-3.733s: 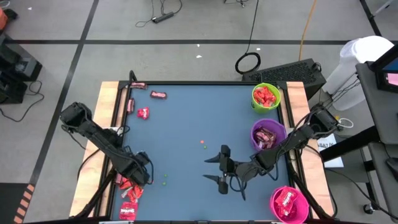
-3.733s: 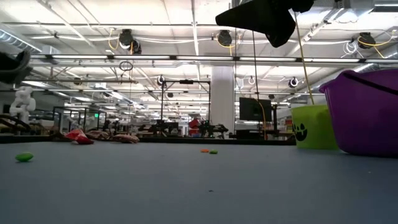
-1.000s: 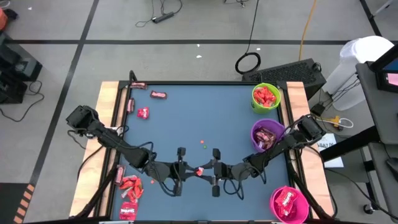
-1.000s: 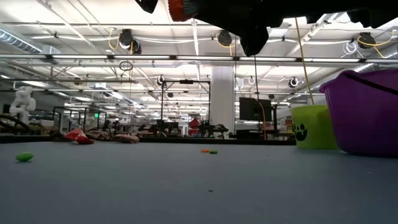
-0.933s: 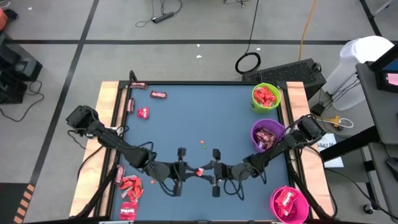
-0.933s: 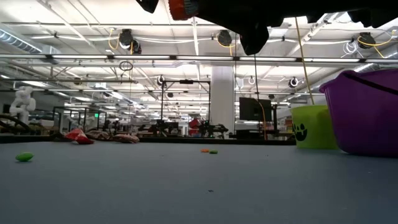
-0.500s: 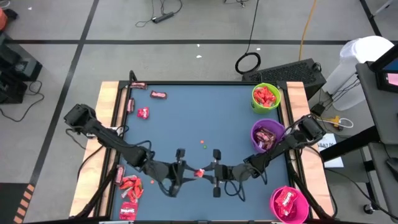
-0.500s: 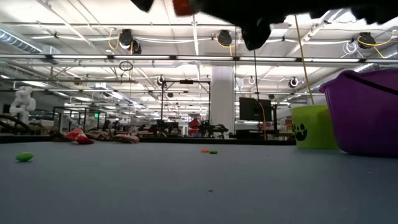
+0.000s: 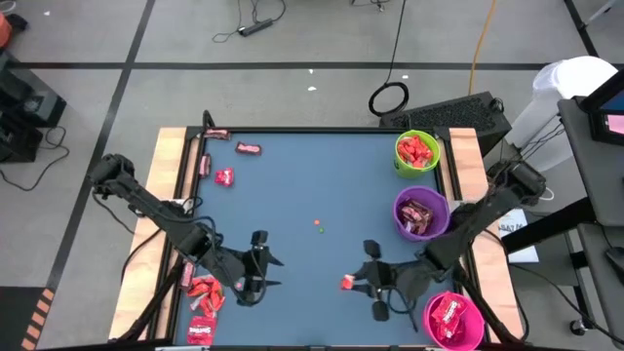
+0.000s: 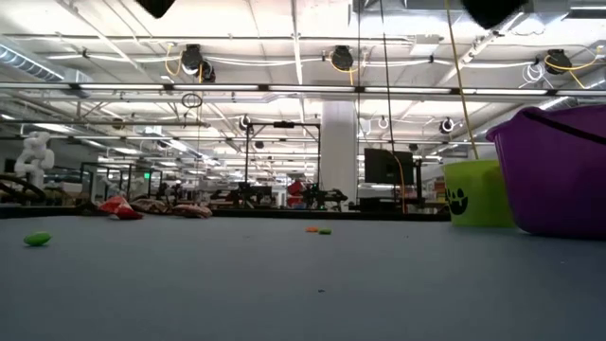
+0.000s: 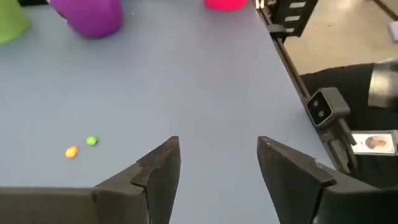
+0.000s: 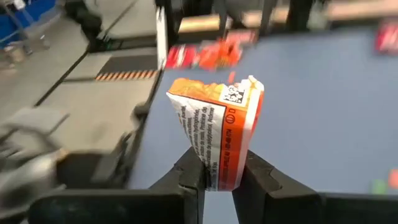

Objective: Organize candy in baskets
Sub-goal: Put the orange chocolate bar into the pink bucket

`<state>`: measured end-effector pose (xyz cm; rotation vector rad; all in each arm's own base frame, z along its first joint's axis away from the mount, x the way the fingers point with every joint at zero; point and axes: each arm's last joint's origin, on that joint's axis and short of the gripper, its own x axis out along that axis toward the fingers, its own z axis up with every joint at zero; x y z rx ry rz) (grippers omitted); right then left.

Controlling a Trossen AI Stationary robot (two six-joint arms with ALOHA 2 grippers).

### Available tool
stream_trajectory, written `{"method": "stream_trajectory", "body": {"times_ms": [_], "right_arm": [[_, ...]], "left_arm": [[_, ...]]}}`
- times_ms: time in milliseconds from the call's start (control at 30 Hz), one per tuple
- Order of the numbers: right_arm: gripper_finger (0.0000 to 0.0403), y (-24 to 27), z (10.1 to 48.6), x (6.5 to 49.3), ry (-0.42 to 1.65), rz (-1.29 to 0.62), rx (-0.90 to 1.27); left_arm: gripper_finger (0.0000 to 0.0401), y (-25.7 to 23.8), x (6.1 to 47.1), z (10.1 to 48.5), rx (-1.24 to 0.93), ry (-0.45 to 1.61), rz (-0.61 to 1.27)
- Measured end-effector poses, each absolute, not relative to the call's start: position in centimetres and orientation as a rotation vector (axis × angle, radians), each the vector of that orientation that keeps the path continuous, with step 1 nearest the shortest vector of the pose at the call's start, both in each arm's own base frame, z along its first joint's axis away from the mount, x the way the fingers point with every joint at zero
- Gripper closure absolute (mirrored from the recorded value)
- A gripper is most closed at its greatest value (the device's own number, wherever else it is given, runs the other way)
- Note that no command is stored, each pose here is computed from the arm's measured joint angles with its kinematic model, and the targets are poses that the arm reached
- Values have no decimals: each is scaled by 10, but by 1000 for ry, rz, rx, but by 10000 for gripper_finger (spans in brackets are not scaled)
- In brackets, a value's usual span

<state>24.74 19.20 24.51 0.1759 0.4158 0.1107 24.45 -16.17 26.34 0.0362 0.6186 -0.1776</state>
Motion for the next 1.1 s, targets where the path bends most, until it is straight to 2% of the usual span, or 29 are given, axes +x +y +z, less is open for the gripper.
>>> {"method": "stream_trajectory", "body": {"times_ms": [300, 467, 600, 733, 900, 1100], "right_arm": [[357, 207, 290, 190, 782, 72, 343], [357, 219, 303, 162, 963, 18, 513], [357, 228, 302, 143, 1063, -36, 661], [358, 231, 293, 121, 1202, -217, 779], [358, 237, 281, 93, 1374, -432, 821], [358, 249, 270, 81, 1383, -505, 829]], "left_arm": [[184, -160, 247, 257, 48, 631, -102], [184, -160, 247, 258, 51, 622, -78], [184, -160, 247, 258, 50, 619, -78], [184, -160, 247, 258, 47, 614, -79], [184, -160, 248, 258, 51, 611, -69], [184, -160, 248, 258, 52, 610, -65]]}}
